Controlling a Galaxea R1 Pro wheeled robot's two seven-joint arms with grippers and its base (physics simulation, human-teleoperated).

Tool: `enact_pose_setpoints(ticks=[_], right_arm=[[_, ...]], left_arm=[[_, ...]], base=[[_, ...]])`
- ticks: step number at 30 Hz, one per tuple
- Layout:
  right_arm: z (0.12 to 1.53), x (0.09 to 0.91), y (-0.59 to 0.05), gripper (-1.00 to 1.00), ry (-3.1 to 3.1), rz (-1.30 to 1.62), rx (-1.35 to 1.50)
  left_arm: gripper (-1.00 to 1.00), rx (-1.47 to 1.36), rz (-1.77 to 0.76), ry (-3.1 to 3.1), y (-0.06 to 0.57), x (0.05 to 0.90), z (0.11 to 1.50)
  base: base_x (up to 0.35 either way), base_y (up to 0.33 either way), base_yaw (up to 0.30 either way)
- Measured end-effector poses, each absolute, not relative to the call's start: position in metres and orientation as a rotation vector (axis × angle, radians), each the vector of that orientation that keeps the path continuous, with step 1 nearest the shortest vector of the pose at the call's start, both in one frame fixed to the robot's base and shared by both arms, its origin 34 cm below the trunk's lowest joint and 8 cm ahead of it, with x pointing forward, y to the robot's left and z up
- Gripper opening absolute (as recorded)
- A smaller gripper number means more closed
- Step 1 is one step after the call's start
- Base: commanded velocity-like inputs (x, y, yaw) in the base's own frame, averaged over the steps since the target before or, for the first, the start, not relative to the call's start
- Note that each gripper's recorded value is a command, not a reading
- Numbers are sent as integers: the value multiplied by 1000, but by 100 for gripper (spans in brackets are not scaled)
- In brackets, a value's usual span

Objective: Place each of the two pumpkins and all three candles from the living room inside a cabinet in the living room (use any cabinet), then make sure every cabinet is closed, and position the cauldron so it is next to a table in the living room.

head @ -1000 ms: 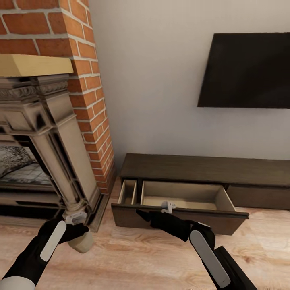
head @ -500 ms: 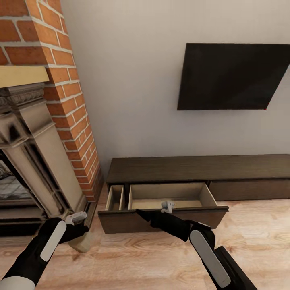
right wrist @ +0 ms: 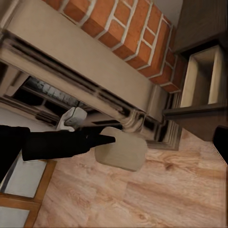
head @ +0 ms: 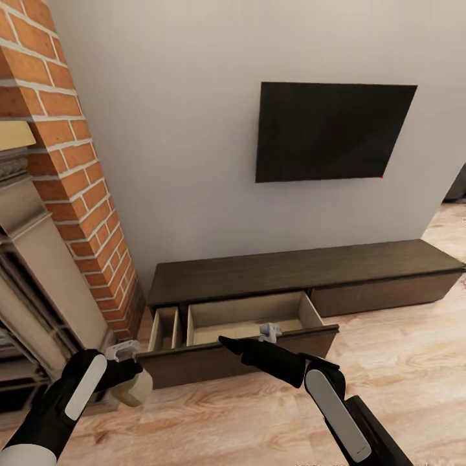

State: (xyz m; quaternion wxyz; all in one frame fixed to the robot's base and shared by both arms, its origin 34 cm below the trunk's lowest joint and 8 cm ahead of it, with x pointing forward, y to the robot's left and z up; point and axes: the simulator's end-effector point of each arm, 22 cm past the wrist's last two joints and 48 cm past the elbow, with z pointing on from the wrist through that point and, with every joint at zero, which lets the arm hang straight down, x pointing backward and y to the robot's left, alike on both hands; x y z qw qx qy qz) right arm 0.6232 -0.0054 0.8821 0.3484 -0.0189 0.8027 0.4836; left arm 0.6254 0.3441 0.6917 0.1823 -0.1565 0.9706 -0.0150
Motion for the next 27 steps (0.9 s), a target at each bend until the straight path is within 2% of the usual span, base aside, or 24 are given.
enact_pose_setpoints(ticks=[18,27], right_arm=[[913,622,-6,100,2077,1249,-51],[927,622,-6,100,2074,1253,-47]], left_arm=[[-100,-439,-46,2723,344,628,728],[-100,-439,-48,2723,343,627,741]], base=[[0,0,-250],[0,0,-45]])
